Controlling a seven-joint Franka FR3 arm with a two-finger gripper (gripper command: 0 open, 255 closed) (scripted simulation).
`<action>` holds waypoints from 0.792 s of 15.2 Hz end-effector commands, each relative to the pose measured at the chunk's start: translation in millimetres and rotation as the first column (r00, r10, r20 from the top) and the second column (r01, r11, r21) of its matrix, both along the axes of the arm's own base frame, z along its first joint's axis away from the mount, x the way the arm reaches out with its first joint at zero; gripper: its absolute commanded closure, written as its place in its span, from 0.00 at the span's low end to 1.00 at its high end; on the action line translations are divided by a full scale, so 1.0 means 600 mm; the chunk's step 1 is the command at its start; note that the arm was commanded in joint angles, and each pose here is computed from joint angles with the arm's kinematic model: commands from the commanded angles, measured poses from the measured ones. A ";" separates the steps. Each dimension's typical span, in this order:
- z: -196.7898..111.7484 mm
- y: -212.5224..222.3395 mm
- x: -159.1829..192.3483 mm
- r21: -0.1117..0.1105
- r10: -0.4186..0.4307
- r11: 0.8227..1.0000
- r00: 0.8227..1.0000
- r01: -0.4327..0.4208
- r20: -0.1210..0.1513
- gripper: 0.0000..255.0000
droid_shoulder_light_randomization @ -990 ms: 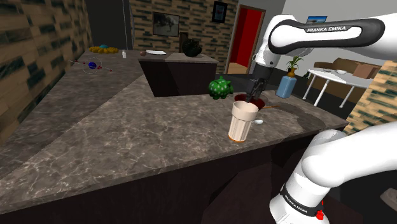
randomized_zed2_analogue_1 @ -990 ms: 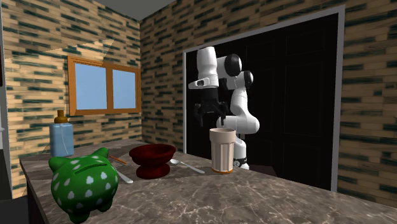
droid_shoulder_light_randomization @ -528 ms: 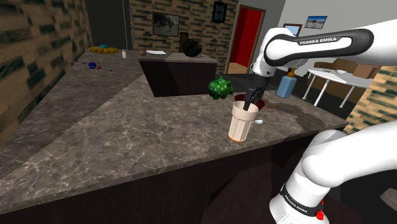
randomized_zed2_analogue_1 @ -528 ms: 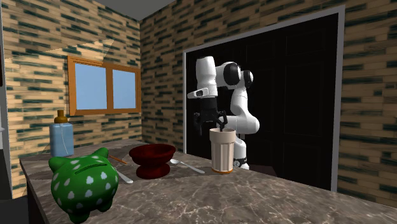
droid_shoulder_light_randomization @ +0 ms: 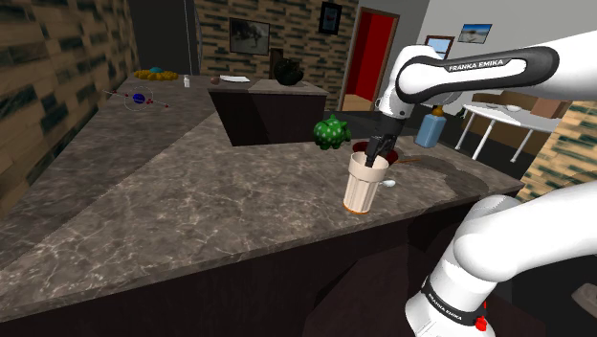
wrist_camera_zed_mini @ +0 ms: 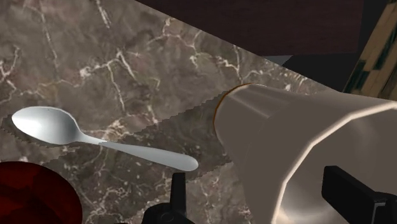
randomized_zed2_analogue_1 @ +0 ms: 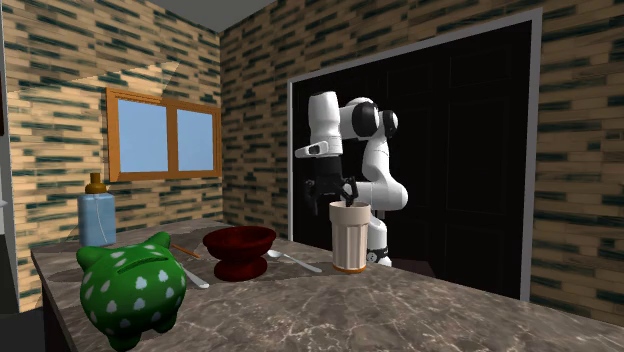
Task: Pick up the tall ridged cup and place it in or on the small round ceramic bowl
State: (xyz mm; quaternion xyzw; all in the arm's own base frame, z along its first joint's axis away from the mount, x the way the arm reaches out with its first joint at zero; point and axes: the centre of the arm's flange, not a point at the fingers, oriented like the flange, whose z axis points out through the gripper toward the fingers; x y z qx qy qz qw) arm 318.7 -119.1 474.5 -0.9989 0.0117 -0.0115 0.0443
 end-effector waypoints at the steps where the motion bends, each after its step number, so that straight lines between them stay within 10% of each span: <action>1: 0.000 0.000 0.000 0.000 0.000 1.000 1.000 0.000 0.000 1.00; 12: 0.018 0.000 0.000 0.000 0.000 1.000 1.000 0.000 0.000 1.00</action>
